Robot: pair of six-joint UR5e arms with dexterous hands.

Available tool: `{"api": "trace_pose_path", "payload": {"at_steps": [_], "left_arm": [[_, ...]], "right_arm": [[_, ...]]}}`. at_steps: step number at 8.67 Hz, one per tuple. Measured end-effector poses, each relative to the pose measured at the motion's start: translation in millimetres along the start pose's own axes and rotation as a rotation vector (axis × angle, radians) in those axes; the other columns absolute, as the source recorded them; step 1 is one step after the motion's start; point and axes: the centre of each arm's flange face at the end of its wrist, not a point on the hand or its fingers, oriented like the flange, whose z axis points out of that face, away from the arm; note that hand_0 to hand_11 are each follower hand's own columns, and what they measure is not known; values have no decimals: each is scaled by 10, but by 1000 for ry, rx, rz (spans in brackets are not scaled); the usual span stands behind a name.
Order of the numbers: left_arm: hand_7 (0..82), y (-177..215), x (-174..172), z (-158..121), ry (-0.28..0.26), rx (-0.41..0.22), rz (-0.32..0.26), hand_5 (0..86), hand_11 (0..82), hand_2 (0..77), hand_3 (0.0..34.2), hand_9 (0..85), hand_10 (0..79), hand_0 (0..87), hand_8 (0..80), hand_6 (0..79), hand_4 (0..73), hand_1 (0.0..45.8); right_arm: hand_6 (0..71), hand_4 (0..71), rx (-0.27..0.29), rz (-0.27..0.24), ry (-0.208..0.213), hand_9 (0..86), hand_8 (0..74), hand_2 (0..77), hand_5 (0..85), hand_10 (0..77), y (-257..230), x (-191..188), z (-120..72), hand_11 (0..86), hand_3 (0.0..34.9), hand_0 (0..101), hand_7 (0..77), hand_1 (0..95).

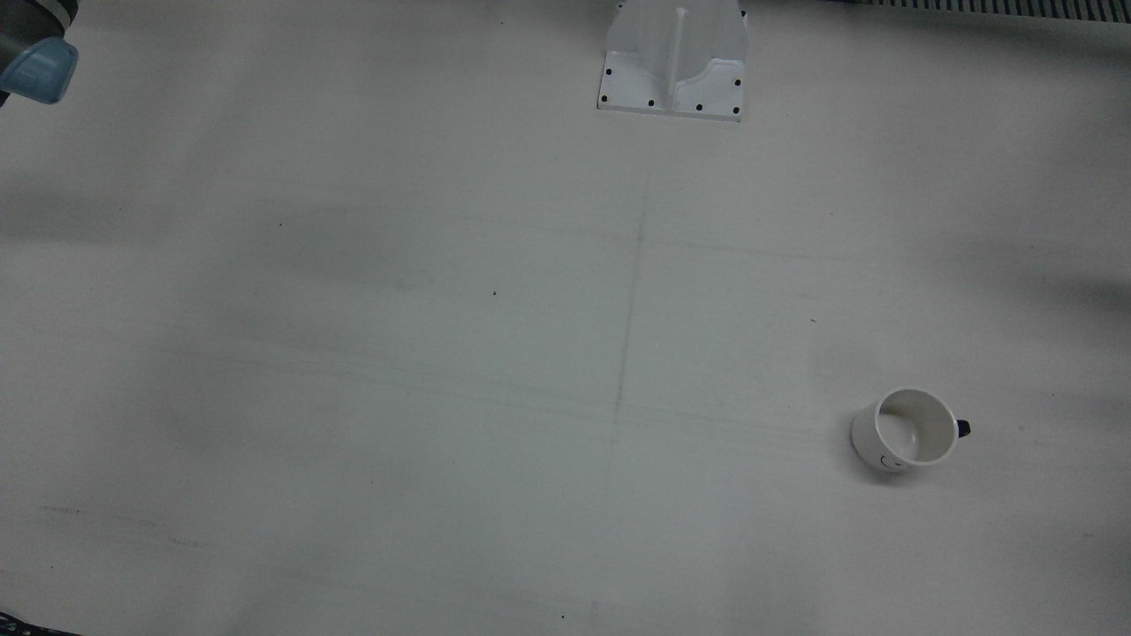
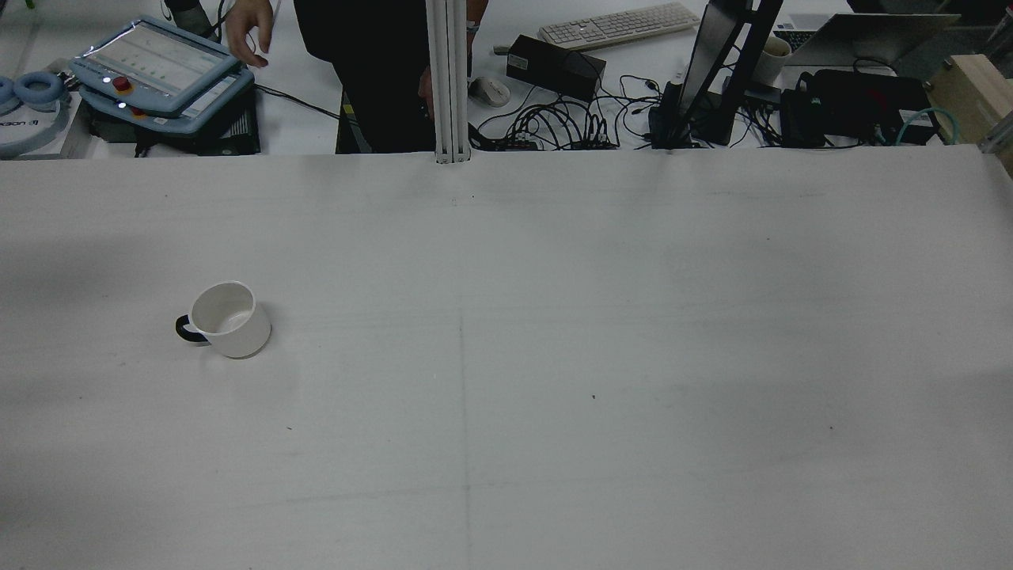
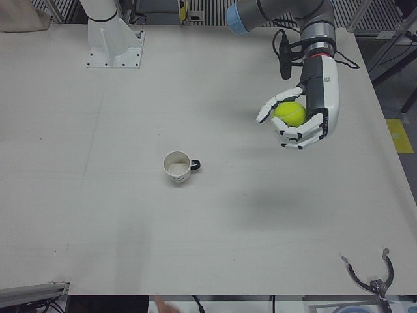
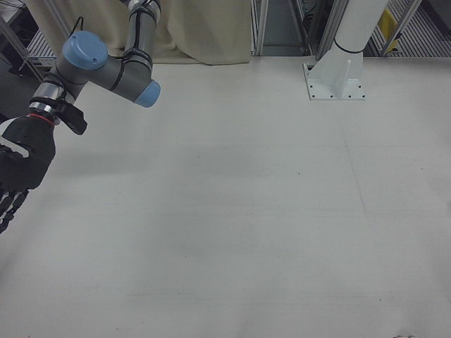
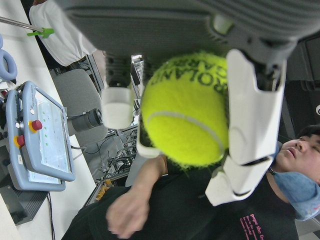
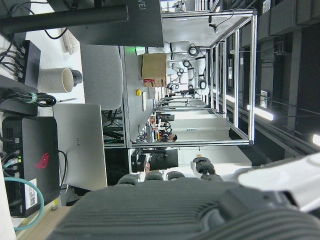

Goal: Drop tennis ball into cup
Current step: 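Carry the yellow tennis ball in the left hand over the white mug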

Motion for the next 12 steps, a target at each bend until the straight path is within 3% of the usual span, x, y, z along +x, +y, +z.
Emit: {"api": "trace_pose_path", "payload": {"at_steps": [1, 2, 4, 7, 12], "left_arm": [[507, 16, -12, -9, -3, -3, -1, 442, 704, 218, 98, 491, 704, 569, 660, 562, 644, 355], [507, 151, -128, -6, -30, -25, -5, 442, 704, 218, 98, 491, 704, 590, 660, 562, 654, 355], [507, 693, -617, 93, -139, -94, -22, 442, 704, 218, 98, 502, 649, 591, 660, 562, 654, 349], [496, 1293, -1331, 163, -284, -151, -35, 442, 704, 218, 97, 502, 660, 592, 660, 584, 654, 355], [496, 1396, -1969, 104, -349, -145, -33, 442, 704, 218, 98, 502, 660, 591, 660, 584, 654, 349]], "right_arm": [[0, 0, 0, 0, 0, 0, 0, 5, 0, 0, -1, 0, 0, 5, 0, 0, 5, 5], [0, 0, 0, 0, 0, 0, 0, 5, 0, 0, 0, 0, 0, 5, 0, 0, 5, 5], [0, 0, 0, 0, 0, 0, 0, 5, 0, 0, 0, 0, 0, 5, 0, 0, 5, 5], [0, 0, -1, 0, 0, 0, 0, 5, 0, 0, 3, 0, 0, 5, 0, 0, 5, 5], [0, 0, -1, 0, 0, 0, 0, 5, 0, 0, 4, 0, 0, 5, 0, 0, 5, 5]]}}
